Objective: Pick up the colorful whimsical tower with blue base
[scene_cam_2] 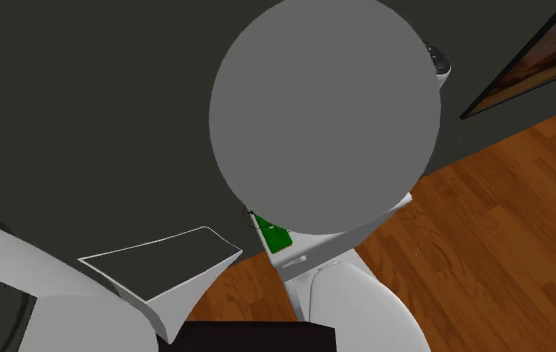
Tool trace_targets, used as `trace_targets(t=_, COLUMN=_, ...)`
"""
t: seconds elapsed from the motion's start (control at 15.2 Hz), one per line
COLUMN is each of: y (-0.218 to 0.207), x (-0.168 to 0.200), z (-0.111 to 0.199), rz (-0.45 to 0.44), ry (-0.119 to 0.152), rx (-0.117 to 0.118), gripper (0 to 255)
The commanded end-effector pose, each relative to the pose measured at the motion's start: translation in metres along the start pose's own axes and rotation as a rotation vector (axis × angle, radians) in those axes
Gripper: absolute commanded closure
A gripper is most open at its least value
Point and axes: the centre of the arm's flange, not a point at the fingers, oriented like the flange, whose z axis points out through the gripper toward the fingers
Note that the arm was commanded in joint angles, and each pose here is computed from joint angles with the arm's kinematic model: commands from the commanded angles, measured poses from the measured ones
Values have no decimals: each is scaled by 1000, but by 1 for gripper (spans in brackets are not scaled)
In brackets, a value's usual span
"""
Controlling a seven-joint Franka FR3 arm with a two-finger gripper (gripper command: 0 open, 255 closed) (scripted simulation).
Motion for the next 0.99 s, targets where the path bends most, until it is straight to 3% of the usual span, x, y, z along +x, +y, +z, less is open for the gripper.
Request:
trace_targets(t=0.0, y=0, x=2, z=-11, rz=0, ry=2, rx=-1, gripper=255)
trace_targets(t=0.92, y=-3, x=8, z=-75, rz=0, ry=2, rx=-1, gripper=255)
